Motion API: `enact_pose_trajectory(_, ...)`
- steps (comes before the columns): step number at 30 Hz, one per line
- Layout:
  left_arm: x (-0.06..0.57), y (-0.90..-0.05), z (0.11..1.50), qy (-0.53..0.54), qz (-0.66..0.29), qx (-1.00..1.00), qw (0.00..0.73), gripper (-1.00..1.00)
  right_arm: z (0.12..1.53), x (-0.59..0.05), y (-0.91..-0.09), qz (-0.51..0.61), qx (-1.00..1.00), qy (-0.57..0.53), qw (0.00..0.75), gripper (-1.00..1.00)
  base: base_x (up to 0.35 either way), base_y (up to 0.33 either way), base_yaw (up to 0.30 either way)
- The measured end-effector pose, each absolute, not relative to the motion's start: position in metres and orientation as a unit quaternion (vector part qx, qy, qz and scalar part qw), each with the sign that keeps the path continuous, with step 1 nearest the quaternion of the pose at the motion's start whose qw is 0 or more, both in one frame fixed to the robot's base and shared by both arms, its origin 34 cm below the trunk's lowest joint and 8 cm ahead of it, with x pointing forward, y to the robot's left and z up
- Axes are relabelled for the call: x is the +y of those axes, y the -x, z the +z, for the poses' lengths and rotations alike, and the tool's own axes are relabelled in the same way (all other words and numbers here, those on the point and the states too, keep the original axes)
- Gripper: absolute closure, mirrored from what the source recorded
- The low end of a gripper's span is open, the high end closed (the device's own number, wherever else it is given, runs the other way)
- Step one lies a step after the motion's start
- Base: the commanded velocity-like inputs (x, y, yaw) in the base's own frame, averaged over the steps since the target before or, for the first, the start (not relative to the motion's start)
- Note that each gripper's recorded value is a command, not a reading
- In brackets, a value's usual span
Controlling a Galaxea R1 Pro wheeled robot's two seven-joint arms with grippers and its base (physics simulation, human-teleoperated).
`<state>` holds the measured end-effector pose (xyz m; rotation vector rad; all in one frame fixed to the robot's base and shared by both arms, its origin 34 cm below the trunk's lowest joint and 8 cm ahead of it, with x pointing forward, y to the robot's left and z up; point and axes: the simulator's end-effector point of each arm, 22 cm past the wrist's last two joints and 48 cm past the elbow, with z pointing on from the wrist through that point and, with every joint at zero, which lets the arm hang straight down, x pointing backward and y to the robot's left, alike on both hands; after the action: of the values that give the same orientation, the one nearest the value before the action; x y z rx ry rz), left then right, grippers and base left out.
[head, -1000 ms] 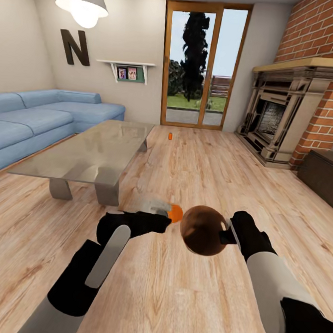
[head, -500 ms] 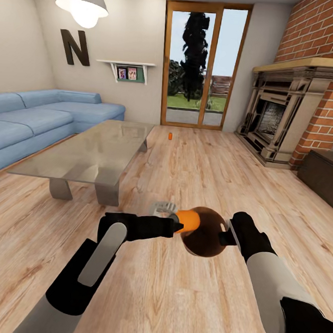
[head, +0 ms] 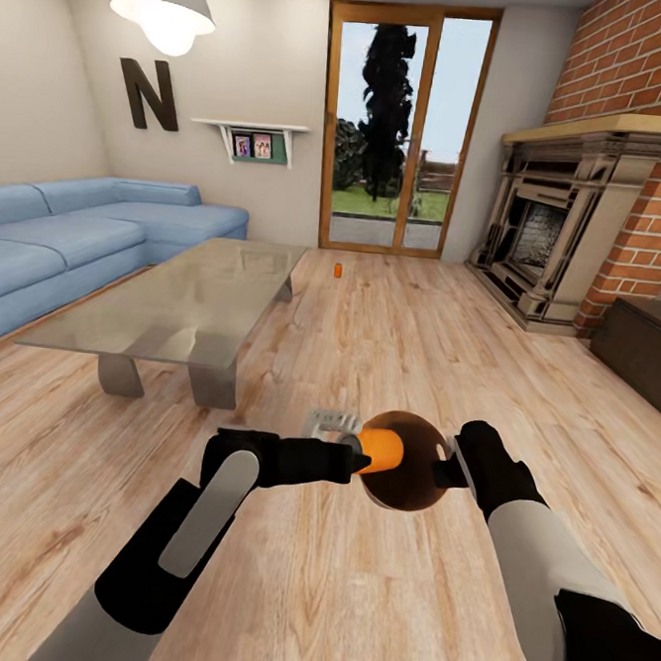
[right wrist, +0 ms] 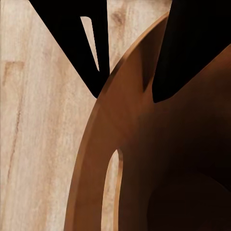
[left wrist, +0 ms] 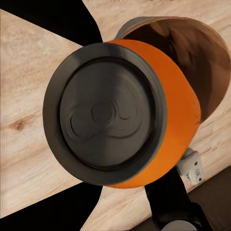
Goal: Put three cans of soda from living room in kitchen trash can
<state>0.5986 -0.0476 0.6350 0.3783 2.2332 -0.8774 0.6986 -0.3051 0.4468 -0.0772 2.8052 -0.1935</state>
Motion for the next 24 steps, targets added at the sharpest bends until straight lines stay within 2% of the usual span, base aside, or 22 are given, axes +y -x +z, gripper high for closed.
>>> enact_pose_trajectory(24, -0.0461, -0.6001, 0.6255, -0.145, -0.327, 0.868, 0.343, 1.00, 0.4468, -0.3041, -0.6987, -0.068, 0.984, 0.028, 0.164, 1.00, 0.000, 0.000, 0.000)
